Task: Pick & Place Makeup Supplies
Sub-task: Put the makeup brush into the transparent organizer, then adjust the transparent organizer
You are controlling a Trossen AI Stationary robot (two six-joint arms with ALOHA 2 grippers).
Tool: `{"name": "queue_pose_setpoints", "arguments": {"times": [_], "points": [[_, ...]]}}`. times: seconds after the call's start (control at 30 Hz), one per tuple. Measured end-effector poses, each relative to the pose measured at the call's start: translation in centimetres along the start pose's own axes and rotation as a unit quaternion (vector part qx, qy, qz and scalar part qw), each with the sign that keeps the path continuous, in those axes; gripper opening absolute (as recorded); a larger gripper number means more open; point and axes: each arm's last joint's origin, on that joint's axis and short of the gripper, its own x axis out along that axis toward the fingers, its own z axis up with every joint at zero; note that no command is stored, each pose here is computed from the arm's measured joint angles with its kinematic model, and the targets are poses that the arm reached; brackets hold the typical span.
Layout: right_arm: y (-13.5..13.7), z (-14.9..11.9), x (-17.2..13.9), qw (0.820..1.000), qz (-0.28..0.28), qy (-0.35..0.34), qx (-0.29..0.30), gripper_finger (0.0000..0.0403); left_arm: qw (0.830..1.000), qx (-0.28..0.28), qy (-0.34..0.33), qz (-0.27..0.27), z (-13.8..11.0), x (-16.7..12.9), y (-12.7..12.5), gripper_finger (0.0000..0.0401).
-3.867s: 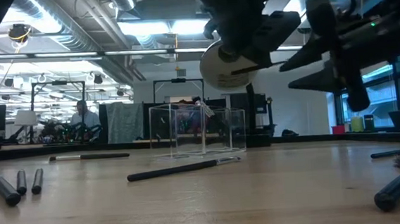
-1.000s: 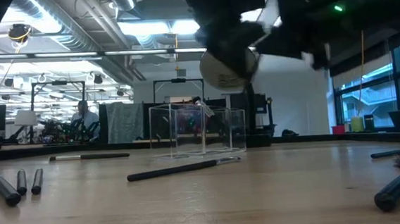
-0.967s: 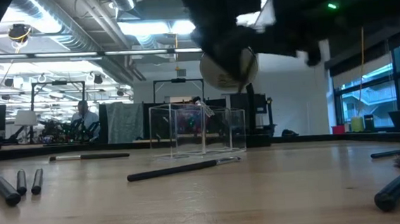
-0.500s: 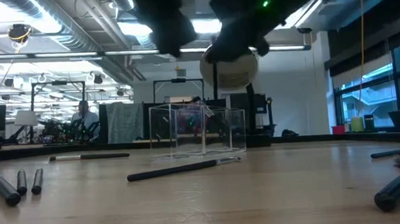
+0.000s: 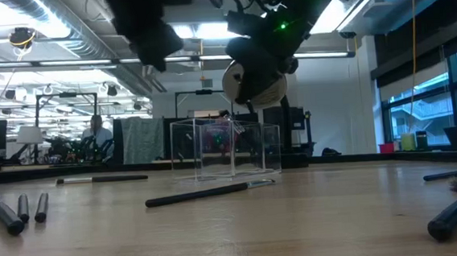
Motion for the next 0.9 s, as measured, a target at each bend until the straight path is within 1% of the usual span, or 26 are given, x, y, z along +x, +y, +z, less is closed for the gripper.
{"name": "queue_pose_setpoints", "arguments": {"times": [0.07, 0.2, 0.4, 0.5, 0.6, 0.73, 0.9], "points": [[0.0, 0.1, -0.1, 1.000, 0.007, 0.006, -0.001, 0.0055, 1.000, -0.016, 0.007, -0.013, -0.5, 0.3, 0.2, 0.0090], [0.1, 0.3, -0.2, 1.000, 0.020, 0.008, 0.001, 0.0088, 0.998, -0.028, 0.009, -0.049, -1.1, 0.6, 0.1, 0.0090], [0.0, 0.0, -0.3, 1.000, 0.017, 0.020, -0.007, 0.0138, 0.994, -0.003, 0.029, -0.109, -1.9, 1.1, -1.1, 0.0090], [-0.1, -0.3, -0.6, 0.999, 0.016, 0.037, -0.010, 0.0150, 0.990, 0.017, 0.041, -0.132, -2.5, 1.3, -1.8, 0.0090], [-0.1, -0.9, -1.4, 0.998, 0.012, 0.065, -0.014, 0.0153, 0.985, 0.036, 0.053, -0.158, -3.2, 1.4, -2.4, 0.0090], [-0.2, -1.3, -3.2, 0.996, 0.015, 0.083, -0.009, 0.0154, 0.973, 0.035, 0.060, -0.221, -3.7, 1.5, -3.8, 0.0090], [-0.5, -1.7, -5.0, 0.996, 0.005, 0.089, 0.017, 0.0154, 0.947, 0.027, 0.041, -0.318, -4.1, 1.5, -5.7, 0.0090]]}}
